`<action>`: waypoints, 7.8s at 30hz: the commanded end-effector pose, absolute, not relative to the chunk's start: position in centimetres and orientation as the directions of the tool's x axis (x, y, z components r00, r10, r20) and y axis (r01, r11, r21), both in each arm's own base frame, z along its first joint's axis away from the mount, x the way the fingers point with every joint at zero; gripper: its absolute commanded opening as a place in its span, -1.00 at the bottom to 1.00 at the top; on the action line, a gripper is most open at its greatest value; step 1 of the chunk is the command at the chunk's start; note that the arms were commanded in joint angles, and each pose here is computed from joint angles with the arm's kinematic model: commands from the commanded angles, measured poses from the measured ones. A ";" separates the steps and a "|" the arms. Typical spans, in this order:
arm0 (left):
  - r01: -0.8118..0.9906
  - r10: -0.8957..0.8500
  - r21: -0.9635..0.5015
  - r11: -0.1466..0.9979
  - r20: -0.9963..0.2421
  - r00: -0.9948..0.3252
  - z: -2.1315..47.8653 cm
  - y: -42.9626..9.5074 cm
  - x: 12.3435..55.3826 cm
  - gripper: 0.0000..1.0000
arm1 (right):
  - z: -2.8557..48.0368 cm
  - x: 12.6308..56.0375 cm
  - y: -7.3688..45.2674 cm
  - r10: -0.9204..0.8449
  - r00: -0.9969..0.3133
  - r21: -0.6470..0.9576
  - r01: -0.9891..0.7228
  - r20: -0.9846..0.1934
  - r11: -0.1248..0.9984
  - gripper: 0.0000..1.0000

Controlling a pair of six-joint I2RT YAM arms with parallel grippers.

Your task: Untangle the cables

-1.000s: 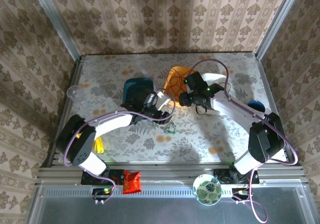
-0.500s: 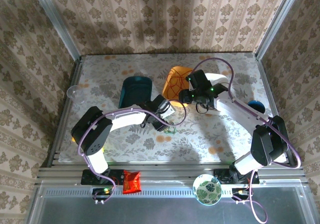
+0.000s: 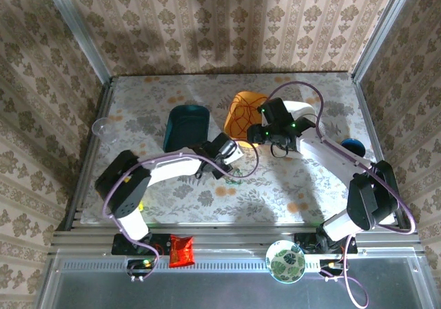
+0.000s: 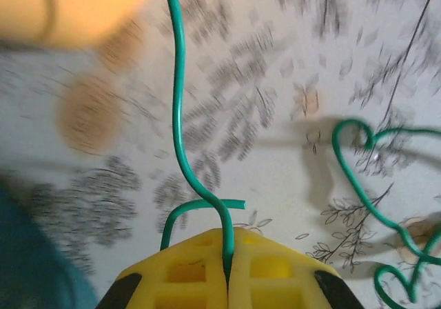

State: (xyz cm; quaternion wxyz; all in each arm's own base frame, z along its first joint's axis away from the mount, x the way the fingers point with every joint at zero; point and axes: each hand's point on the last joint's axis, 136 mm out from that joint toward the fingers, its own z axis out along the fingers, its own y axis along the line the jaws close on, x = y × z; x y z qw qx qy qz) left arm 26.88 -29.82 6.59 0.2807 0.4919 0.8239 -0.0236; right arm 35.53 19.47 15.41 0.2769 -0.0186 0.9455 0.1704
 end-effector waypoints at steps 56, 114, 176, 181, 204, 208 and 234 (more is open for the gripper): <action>0.821 0.564 -0.185 0.541 -0.644 -0.517 8.8 -30.0 25.8 0.51 | 2.9 26.2 25.1 -0.521 -0.851 0.228 -0.522 -0.072 0.822 -0.69; 0.870 0.140 -0.423 0.253 -0.874 -0.466 23.0 -33.4 27.8 -1.00 | 15.4 34.0 18.4 0.112 -0.825 0.444 -0.179 -0.554 0.878 -0.93; 0.661 -0.083 -0.517 0.544 -0.817 -0.571 21.3 -24.5 33.5 -1.00 | 21.7 35.9 17.3 0.035 -0.659 0.274 -0.263 -0.752 0.925 -0.93; 0.396 -0.235 -0.554 0.732 -0.751 -0.617 17.3 -18.5 38.3 -1.00 | 21.2 35.6 18.5 0.000 -0.679 0.274 -0.296 -0.735 0.915 -0.90; -0.462 -0.026 0.197 0.865 -0.901 -0.433 19.9 4.4 32.8 1.00 | 20.7 34.4 0.6 -0.037 -0.445 -0.205 0.337 -0.895 0.919 0.63; -0.536 0.012 0.361 0.763 -0.837 -0.547 16.3 8.3 30.7 1.00 | 16.2 34.5 -1.9 -0.095 -0.513 -0.324 0.376 -0.853 0.868 0.66; -0.106 0.059 0.096 0.990 -0.949 -0.309 9.8 1.8 39.4 1.00 | 9.8 40.0 -1.0 0.031 -0.344 -0.003 0.098 -0.938 0.995 1.00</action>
